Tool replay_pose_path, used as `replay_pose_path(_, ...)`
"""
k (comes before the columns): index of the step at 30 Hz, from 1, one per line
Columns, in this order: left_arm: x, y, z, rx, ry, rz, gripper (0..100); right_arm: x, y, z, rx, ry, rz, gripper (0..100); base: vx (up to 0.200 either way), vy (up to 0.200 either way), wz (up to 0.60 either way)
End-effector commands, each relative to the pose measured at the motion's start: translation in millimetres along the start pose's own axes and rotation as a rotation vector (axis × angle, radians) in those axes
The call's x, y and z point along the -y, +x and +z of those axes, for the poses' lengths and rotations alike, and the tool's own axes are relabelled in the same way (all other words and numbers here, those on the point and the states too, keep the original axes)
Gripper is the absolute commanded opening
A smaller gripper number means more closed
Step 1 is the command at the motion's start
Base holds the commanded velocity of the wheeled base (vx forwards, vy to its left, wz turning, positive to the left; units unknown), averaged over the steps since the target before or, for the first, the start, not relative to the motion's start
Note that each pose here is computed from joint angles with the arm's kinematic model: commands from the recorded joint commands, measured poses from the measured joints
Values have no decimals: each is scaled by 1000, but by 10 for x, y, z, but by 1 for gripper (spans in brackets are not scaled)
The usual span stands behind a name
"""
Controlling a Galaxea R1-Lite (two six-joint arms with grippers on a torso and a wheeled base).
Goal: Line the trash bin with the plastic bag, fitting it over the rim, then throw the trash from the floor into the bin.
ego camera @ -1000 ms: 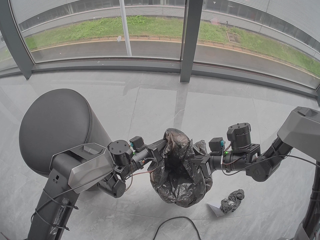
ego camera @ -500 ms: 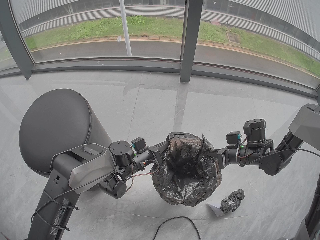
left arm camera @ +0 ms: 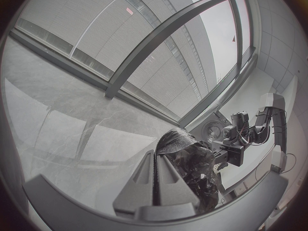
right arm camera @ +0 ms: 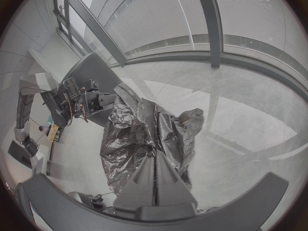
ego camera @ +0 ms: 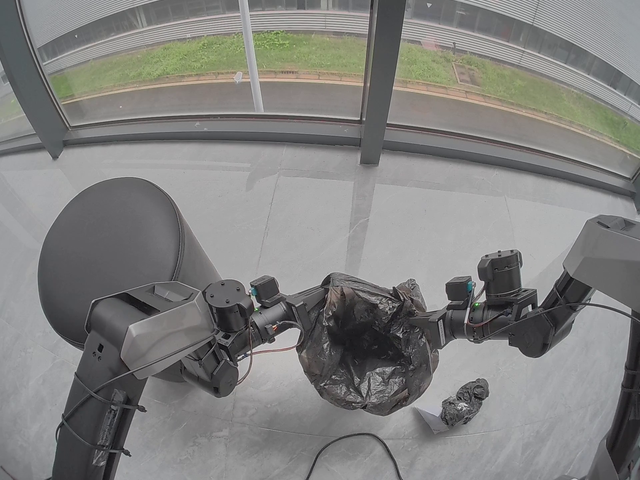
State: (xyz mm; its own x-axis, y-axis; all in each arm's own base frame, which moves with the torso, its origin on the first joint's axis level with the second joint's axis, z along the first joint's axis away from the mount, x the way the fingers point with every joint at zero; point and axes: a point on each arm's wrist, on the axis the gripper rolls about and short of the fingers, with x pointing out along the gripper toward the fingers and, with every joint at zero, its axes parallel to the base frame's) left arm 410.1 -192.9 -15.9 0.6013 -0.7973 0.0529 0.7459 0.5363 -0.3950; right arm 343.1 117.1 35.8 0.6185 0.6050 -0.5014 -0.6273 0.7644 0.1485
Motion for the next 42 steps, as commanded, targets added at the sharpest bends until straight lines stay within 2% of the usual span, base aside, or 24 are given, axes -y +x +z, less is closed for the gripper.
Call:
replay_pose_path(1,91,-147,171,-11,2,2,0,-177,143,-110,-47,-9,91,0,0,0,0)
replay_pose_path(9,170,-267,355,4,8,12,0,-450,362,-250,-98,-36,195,0,0,0,0)
replay_pose_path(15,151,-252,350,4,3,5,0,-461,409,-248,-93,-40,204,0,0,0,0)
replay_pose_path(24,156,76,-103,-33,-8,-52,0,58,-15,-43,-6,22,72,0,0,0,0)
replay_pose_path(31,149,241,-392,-55,-15,-80,0,269,-74,-168,-17,60,43,0,0,0,0)
replay_pose_path(37,73,228,-435,-53,-15,-59,0,356,15,-218,-25,70,23,0,0,0,0)
replay_pose_path(42,-216,114,-239,-2,5,3,0,503,234,-123,47,29,-35,0,0,0,0)
